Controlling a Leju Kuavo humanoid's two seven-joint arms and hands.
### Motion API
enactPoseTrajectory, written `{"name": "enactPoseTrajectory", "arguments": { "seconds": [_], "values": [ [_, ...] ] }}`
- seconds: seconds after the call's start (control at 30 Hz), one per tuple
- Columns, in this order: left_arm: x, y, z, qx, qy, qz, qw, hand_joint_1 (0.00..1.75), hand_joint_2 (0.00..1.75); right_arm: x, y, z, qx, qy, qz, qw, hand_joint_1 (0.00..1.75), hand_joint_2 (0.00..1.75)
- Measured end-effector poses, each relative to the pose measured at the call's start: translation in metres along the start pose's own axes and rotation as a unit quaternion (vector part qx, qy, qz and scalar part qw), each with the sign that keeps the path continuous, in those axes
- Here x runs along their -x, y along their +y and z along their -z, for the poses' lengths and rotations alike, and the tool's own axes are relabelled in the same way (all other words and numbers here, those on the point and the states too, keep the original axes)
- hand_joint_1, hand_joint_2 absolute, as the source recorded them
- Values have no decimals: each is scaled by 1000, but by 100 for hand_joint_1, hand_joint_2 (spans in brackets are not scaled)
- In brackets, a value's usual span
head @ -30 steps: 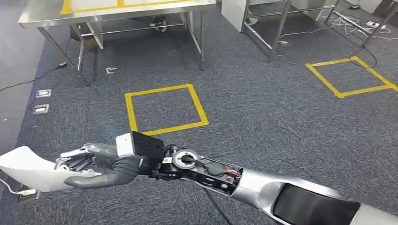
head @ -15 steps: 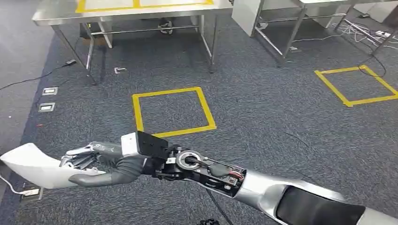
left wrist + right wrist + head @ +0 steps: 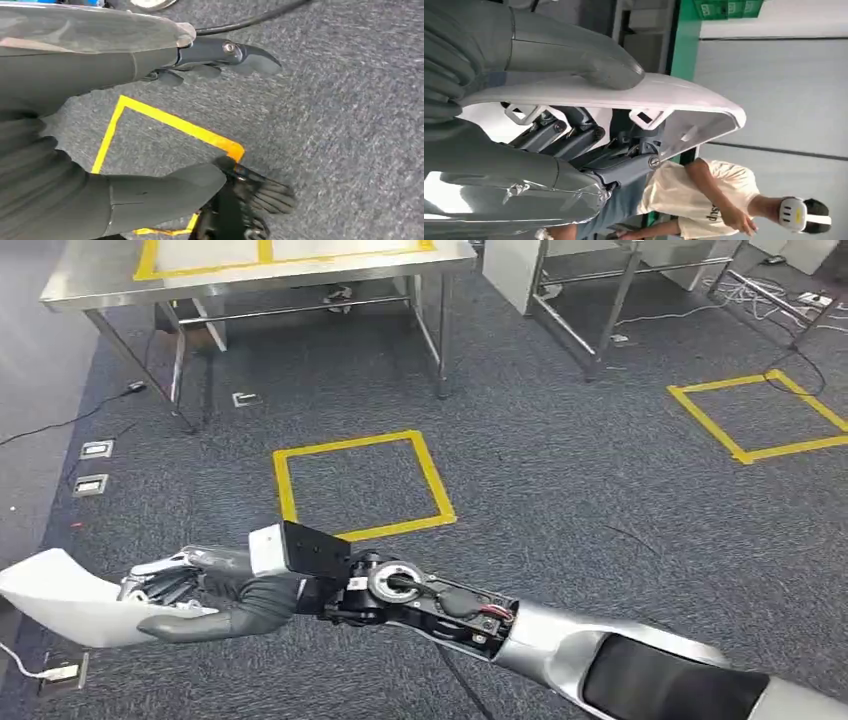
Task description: Take the parts from the cabinet and place them on the table.
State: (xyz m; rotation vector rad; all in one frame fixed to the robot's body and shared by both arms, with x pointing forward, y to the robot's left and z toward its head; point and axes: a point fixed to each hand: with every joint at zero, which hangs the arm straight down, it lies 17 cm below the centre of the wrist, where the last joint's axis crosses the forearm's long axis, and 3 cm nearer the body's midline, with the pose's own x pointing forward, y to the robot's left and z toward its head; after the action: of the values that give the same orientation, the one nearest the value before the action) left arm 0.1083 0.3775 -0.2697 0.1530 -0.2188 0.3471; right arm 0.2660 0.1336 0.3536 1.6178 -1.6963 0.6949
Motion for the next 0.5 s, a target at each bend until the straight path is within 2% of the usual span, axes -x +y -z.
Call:
{"name": "enactPoseTrajectory", "arguments": {
  "seconds": [0.5],
  "values": [
    [1, 1, 0, 0, 0, 3, 1000, 0, 175, 1, -3, -1, 8, 1, -3, 1000, 175, 175]
  ]
}}
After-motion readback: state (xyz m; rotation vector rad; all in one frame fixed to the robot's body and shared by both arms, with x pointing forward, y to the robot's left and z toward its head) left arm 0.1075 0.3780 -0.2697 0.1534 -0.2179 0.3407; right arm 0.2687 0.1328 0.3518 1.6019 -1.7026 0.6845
